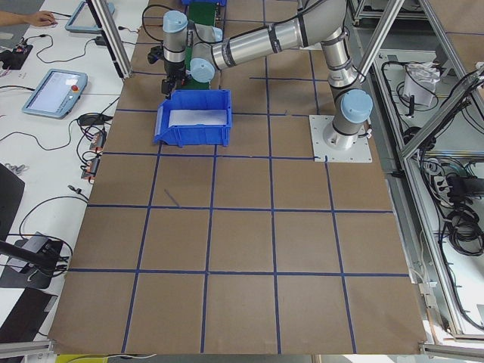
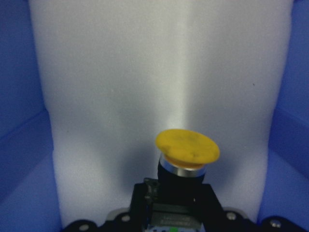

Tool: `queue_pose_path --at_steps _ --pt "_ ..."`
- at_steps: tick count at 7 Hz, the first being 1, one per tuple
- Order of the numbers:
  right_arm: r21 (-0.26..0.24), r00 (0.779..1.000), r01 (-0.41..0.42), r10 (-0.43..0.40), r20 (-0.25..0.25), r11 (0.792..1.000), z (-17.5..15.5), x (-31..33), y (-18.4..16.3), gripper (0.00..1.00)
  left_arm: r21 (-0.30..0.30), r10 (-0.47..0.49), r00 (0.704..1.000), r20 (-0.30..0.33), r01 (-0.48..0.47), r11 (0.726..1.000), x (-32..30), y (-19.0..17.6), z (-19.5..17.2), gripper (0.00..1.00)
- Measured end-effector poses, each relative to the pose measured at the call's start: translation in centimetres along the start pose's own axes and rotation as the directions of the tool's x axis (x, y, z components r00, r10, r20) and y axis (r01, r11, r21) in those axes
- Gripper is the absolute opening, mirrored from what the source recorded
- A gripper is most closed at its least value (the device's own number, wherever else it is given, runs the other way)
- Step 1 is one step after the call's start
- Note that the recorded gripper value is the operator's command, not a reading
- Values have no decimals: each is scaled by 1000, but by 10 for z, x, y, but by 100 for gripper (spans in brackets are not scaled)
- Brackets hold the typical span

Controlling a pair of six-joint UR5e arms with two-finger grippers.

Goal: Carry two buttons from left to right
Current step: 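Release the yellow button onto the foam with the right gripper while the left gripper withdraws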

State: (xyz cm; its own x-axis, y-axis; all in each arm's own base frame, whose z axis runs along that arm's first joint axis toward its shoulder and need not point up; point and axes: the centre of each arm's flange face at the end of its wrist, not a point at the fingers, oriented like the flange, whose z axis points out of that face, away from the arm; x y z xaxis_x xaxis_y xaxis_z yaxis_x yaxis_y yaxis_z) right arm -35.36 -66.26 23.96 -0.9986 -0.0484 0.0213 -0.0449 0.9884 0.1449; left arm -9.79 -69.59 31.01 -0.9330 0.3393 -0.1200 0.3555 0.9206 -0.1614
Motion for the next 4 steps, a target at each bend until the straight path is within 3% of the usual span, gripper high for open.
queue_pose_path --at_steps 4 --pt "0 1000 2 -2 1 1000 1 0 0 50 -61 -64 998 -10 63 996 -41 20 31 100"
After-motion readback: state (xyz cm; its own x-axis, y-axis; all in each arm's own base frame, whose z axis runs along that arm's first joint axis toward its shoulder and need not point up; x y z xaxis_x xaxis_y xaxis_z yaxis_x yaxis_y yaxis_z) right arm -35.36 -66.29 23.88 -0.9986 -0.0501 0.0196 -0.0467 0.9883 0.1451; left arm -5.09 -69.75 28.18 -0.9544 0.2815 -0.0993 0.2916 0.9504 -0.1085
